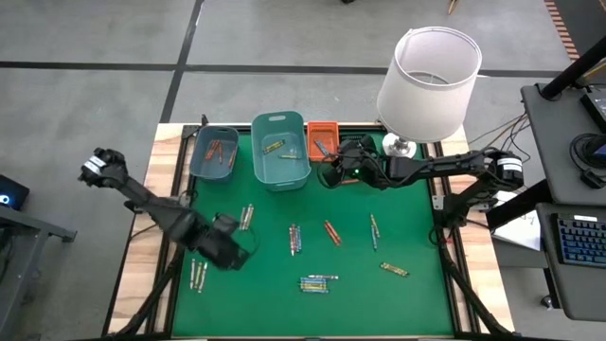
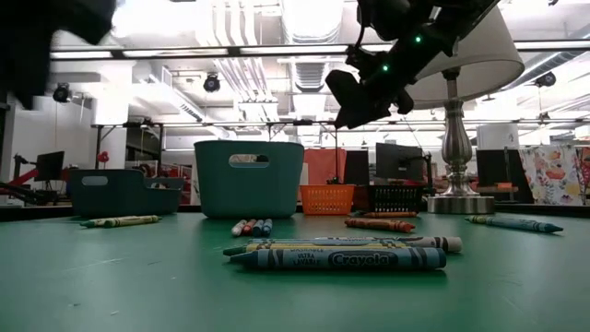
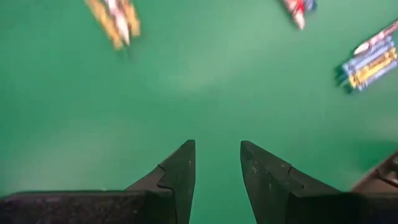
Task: Sort crayons
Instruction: Put the green crayon into the green bin
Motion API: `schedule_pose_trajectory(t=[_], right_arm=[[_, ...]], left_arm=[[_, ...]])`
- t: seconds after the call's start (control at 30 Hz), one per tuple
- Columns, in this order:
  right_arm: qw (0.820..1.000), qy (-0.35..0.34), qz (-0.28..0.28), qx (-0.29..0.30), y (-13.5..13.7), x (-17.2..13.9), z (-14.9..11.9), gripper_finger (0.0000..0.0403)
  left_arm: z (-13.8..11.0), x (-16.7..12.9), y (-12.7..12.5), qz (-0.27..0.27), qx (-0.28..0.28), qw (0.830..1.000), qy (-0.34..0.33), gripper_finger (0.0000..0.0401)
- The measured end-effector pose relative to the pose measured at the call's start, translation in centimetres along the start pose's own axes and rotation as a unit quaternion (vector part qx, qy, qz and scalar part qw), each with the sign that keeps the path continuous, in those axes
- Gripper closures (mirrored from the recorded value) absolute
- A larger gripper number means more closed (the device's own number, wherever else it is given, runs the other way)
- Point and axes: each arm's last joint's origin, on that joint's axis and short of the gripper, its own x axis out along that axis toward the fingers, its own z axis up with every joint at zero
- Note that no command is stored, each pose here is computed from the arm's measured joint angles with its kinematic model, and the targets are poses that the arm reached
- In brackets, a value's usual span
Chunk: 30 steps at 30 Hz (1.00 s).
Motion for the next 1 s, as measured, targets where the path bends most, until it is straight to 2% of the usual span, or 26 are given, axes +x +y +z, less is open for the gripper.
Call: schedule_pose_trajectory(t=[0.17, 0.37, 0.53, 0.7, 0.87, 1.0], right_arm=[[1.000, 0.000, 0.010, -0.004, 0.5, -0.3, -0.1, 0.0248], [1.000, 0.000, 0.013, -0.007, 0.7, -0.5, -0.2, 0.0248], [1.000, 0.000, 0.013, -0.007, 0.7, -0.5, -0.2, 0.0248], [1.000, 0.000, 0.013, -0.006, 0.7, -0.5, -0.2, 0.0248], [1.000, 0.000, 0.014, -0.003, 0.7, -0.5, -0.2, 0.0248], [1.000, 0.000, 0.015, -0.001, 0.8, -0.5, -0.2, 0.0248]], left_arm=[[-3.5, 0.9, -0.1, 0.028, -0.081, 0.996, 0.037, 0.0291], [-6.2, 2.5, -0.1, 0.074, -0.103, 0.991, 0.038, 0.0291], [-7.2, 3.9, 0.1, 0.135, -0.095, 0.983, 0.075, 0.0291], [-7.4, 4.5, 0.2, 0.157, -0.068, 0.982, 0.075, 0.0291], [-6.8, 4.7, 0.1, 0.134, -0.031, 0.991, 0.005, 0.0291], [-5.5, 4.9, 0.1, 0.128, -0.004, 0.991, -0.043, 0.0296]])
